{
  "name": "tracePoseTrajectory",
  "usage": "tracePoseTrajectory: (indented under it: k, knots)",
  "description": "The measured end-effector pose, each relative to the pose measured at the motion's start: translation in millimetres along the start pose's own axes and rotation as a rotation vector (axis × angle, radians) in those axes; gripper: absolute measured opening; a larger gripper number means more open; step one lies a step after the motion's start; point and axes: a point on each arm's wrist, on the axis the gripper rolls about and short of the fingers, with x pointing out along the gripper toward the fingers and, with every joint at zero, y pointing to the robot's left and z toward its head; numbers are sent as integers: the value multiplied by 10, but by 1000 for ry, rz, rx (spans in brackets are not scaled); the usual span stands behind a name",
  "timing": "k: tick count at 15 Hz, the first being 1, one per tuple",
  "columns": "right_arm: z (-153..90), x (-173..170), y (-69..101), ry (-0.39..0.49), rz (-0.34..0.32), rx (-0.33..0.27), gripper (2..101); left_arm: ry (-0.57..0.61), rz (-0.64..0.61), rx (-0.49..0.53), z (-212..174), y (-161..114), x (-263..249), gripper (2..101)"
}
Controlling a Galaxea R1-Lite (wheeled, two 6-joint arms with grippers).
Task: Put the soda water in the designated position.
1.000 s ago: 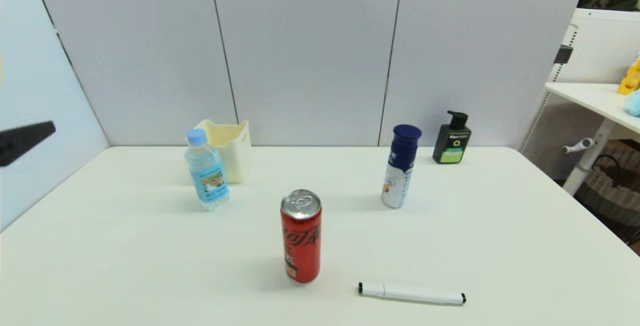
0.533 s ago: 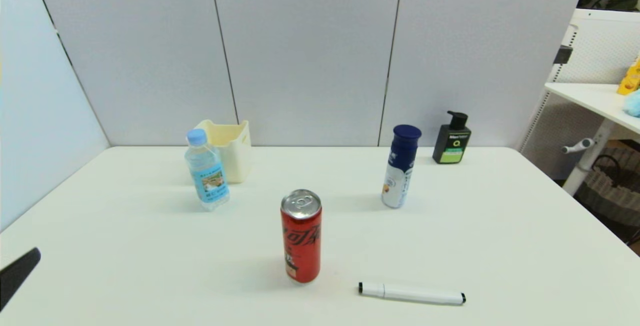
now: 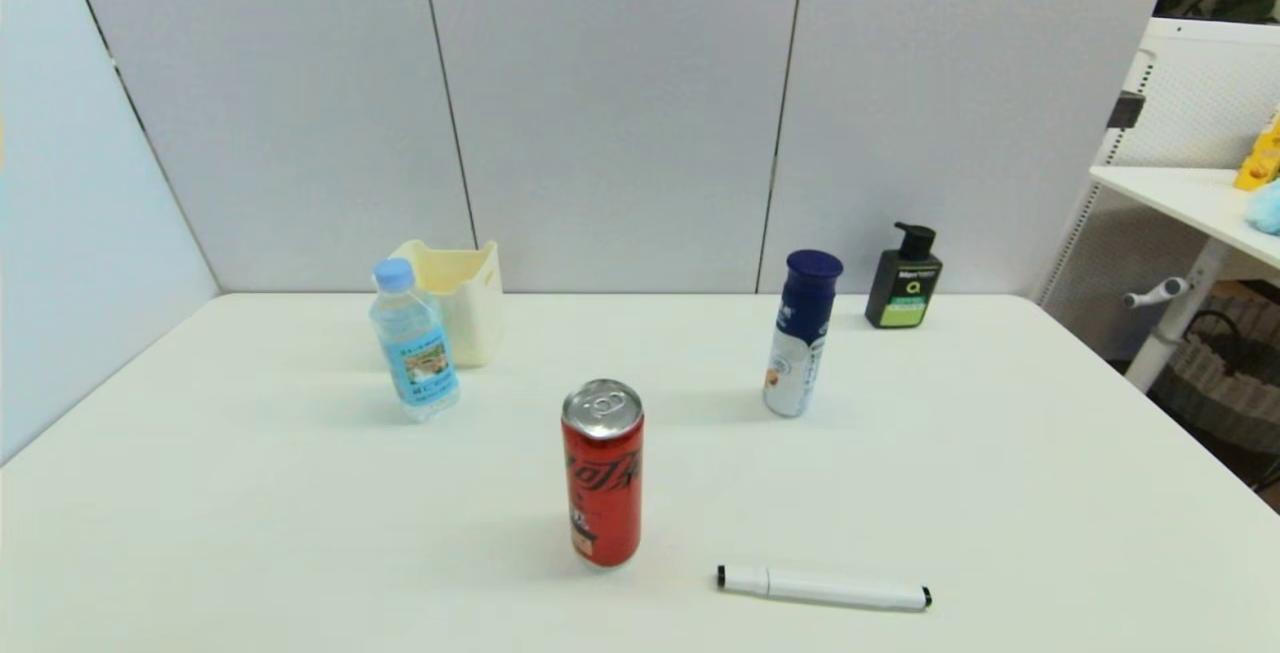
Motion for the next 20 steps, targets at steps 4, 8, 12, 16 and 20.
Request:
tracePoseTrajectory:
  k: [4, 8, 12, 16, 20]
  knots:
    - [0, 0, 0, 0, 0, -1, 980, -38, -9, 18, -45, -2, -29, 975]
    - [0, 0, 0, 0, 0, 0, 980, -43, -8, 17, -54, -2, -33, 976]
    - [0, 0, 0, 0, 0, 0, 980, -43, -9, 17, -55, -2, -33, 977]
    - [0, 0, 0, 0, 0, 0, 980, -43, -9, 21, -55, -2, -34, 977]
    - [0, 0, 0, 0, 0, 0, 980, -42, -8, 23, -56, -2, -34, 978]
